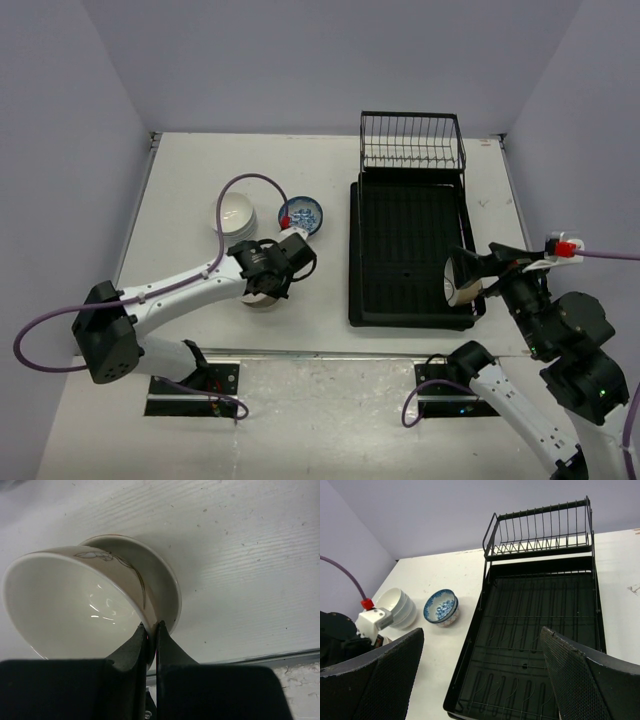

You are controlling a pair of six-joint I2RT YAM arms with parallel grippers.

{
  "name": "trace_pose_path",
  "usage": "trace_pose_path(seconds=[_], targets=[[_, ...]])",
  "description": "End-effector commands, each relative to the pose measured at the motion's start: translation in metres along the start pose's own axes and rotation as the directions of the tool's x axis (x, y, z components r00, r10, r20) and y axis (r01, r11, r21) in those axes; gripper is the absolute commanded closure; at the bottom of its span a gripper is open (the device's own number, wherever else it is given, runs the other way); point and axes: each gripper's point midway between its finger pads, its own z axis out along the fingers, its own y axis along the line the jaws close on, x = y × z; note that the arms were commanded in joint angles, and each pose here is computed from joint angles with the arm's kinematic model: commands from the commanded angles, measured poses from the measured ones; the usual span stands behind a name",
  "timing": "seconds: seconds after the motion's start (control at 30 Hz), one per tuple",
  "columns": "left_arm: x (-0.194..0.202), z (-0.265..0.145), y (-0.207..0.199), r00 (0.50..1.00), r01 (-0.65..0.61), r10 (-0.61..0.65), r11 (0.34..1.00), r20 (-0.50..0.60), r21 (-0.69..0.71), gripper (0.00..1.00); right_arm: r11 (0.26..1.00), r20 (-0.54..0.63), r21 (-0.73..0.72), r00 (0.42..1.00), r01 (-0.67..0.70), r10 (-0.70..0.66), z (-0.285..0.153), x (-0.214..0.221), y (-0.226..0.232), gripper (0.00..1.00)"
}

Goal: Unload the bowls from the dish rack

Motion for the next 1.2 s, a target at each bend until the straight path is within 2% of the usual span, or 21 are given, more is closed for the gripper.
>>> trace_pose_path(seconds=[0.0, 0.37, 0.43, 0.47, 0.57, 0.67, 0.7, 0.8, 0.87, 0.9, 0.93, 0.97, 1.0, 1.03, 1.07, 1.1, 1.13, 1.17], targets=[[-0.014, -0.001, -0.001, 0.998, -0.037, 0.037, 0.999, 0.047, -0.006, 1.0, 0.999, -0.014, -0.026, 1.0, 0.027, -0.027, 0.005, 0.002, 0.005, 0.01], [-0.007, 0.015, -0.007, 0.998, -0.069, 0.069, 0.997, 0.001, -0.015, 1.0, 0.998, -0.025, -0.055, 0.999, 0.033, -0.034, 0.006, 0.004, 0.011, 0.01], [-0.007, 0.014, -0.007, 0.998, -0.069, 0.069, 0.998, -0.001, -0.014, 0.83, 0.998, -0.027, -0.053, 0.999, 0.035, -0.036, 0.006, 0.005, 0.01, 0.01], [-0.009, 0.012, -0.007, 0.998, -0.067, 0.067, 0.998, 0.003, -0.013, 0.65, 0.998, -0.028, -0.055, 0.999, 0.035, -0.037, 0.006, 0.005, 0.01, 0.01], [-0.018, 0.0, -0.007, 0.998, -0.047, 0.048, 0.999, 0.037, -0.013, 0.5, 0.998, -0.03, -0.055, 0.999, 0.035, -0.037, 0.006, 0.007, 0.01, 0.01], [-0.034, -0.024, -0.001, 0.995, -0.016, 0.02, 0.999, 0.102, -0.035, 0.09, 0.998, -0.034, -0.058, 0.999, 0.036, -0.038, 0.007, 0.007, 0.011, 0.01], [-0.043, -0.033, 0.004, 0.99, 0.003, 0.005, 0.999, 0.143, -0.054, 0.0, 0.998, -0.034, -0.06, 0.999, 0.036, -0.038, 0.007, 0.007, 0.011, 0.01], [-0.072, -0.062, 0.009, 0.966, 0.074, -0.063, 0.997, 0.25, -0.032, 0.0, 0.998, -0.03, -0.056, 0.999, 0.034, -0.035, 0.007, 0.007, 0.011, 0.01], [-0.101, -0.086, 0.003, 0.92, 0.139, -0.151, 0.989, 0.361, 0.059, 0.0, 0.998, -0.024, -0.057, 0.999, 0.028, -0.029, 0.006, 0.005, 0.011, 0.01], [-0.11, -0.102, -0.004, 0.896, 0.151, -0.201, 0.976, 0.396, 0.154, 0.0, 0.998, -0.014, -0.052, 1.0, 0.018, -0.019, 0.005, 0.002, 0.01, 0.01], [-0.139, -0.123, -0.023, 0.826, 0.164, -0.3, 0.938, 0.477, 0.306, 0.0, 0.999, -0.006, -0.05, 1.0, 0.012, -0.012, 0.004, 0.0, 0.01, 0.01], [-0.138, -0.118, -0.039, 0.807, 0.146, -0.341, 0.907, 0.482, 0.396, 0.0, 0.999, 0.003, -0.047, 1.0, 0.004, -0.003, 0.003, -0.001, 0.009, 0.01], [-0.136, -0.141, -0.066, 0.79, 0.06, -0.397, 0.809, 0.468, 0.585, 0.0, 0.999, 0.026, -0.043, 1.0, -0.009, 0.011, 0.001, -0.006, 0.008, 0.01], [-0.148, -0.152, -0.093, 0.71, 0.011, -0.525, 0.674, 0.469, 0.739, 0.0, 0.999, 0.057, -0.034, 0.998, -0.032, 0.034, -0.004, -0.011, 0.006, 0.01], [-0.154, -0.169, -0.106, 0.668, -0.033, -0.601, 0.565, 0.439, 0.824, 0.0, 0.998, 0.078, -0.037, 0.996, -0.048, 0.05, -0.007, -0.015, 0.005, 0.01], [-0.15, -0.165, -0.126, 0.691, -0.052, -0.616, 0.48, 0.379, 0.876, 0.0, 0.997, 0.097, -0.044, 0.993, -0.067, 0.071, -0.011, -0.02, 0.006, 0.01], [-0.16, -0.183, -0.139, 0.664, -0.064, -0.686, 0.344, 0.297, 0.937, 0.0, 0.996, 0.111, -0.045, 0.99, -0.08, 0.085, -0.015, -0.023, 0.005, 0.01], [-0.163, -0.18, -0.15, 0.676, -0.058, -0.689, 0.305, 0.262, 0.951, 0.0, 0.995, 0.127, -0.022, 0.987, -0.096, 0.098, -0.02, -0.027, 0.0, 0.01]])
